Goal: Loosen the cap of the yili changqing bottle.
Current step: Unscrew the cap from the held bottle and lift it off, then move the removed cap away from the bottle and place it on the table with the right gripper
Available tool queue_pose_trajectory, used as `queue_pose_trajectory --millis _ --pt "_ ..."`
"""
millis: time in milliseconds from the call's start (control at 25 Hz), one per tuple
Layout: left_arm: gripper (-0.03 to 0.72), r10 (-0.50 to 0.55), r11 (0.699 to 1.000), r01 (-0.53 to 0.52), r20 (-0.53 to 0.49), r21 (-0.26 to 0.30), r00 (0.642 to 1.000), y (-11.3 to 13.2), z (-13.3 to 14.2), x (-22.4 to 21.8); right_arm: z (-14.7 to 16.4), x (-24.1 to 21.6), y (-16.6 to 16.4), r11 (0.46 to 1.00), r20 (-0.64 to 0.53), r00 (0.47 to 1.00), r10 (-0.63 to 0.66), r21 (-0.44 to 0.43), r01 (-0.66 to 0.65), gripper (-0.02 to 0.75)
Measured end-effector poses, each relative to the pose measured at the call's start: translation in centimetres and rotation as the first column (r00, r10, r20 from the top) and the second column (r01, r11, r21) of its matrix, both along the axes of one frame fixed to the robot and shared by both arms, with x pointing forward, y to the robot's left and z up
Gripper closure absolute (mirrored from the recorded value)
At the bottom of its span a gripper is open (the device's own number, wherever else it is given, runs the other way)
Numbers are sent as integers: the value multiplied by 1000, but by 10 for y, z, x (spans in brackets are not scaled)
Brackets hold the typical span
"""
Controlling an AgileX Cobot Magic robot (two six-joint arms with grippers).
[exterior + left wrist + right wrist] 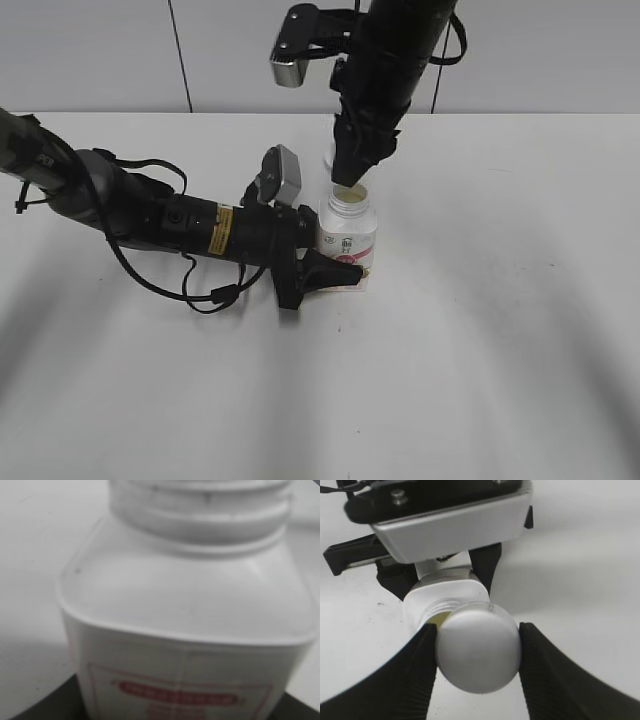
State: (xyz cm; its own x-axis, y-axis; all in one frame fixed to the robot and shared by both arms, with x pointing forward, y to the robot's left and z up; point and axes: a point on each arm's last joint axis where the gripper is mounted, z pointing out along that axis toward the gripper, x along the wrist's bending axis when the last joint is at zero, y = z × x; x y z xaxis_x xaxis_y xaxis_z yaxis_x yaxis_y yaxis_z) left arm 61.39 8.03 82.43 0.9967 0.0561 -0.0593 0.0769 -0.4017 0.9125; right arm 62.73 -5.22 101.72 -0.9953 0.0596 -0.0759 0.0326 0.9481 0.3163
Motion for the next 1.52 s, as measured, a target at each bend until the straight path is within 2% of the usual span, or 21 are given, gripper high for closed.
queue_pose_trajectory --millis 240,360,440,520,640,720,880,1000,1280,1520 --pt "300 0 1000 0 0 0 1000 0 0 0 8 4 -13 978 24 980 -197 -63 199 342" --pt "300 1 1000 -1 0 0 1000 0 0 0 12 10 -26 933 -1 934 -356 -50 356 342" --pt "300 1 1000 -1 0 0 1000 0 0 0 12 19 -43 865 -39 864 -502 -39 500 343" --pt "300 1 1000 -1 0 0 1000 0 0 0 12 29 -64 775 -94 770 -631 -20 632 343" --pt "300 2 1000 -2 0 0 1000 0 0 0 8 40 -97 643 -200 629 -751 -8 766 344" --pt "300 3 1000 -3 0 -1 1000 0 0 0 -1 43 -117 571 -246 547 -800 -37 820 346" --pt "300 4 1000 -4 -1 -1 1000 0 0 0 -26 35 -145 466 -291 413 -863 -143 873 346" --pt "300 4 1000 -4 -1 -1 1000 0 0 0 -33 24 -161 399 -290 347 -892 -146 905 346" --pt "300 5 1000 -5 -1 -1 1000 0 0 0 -53 -12 -183 288 -239 254 -937 -121 950 346" --pt "300 5 1000 -5 -1 -1 1000 0 0 0 -83 -36 -226 135 -213 99 -972 -158 978 346"
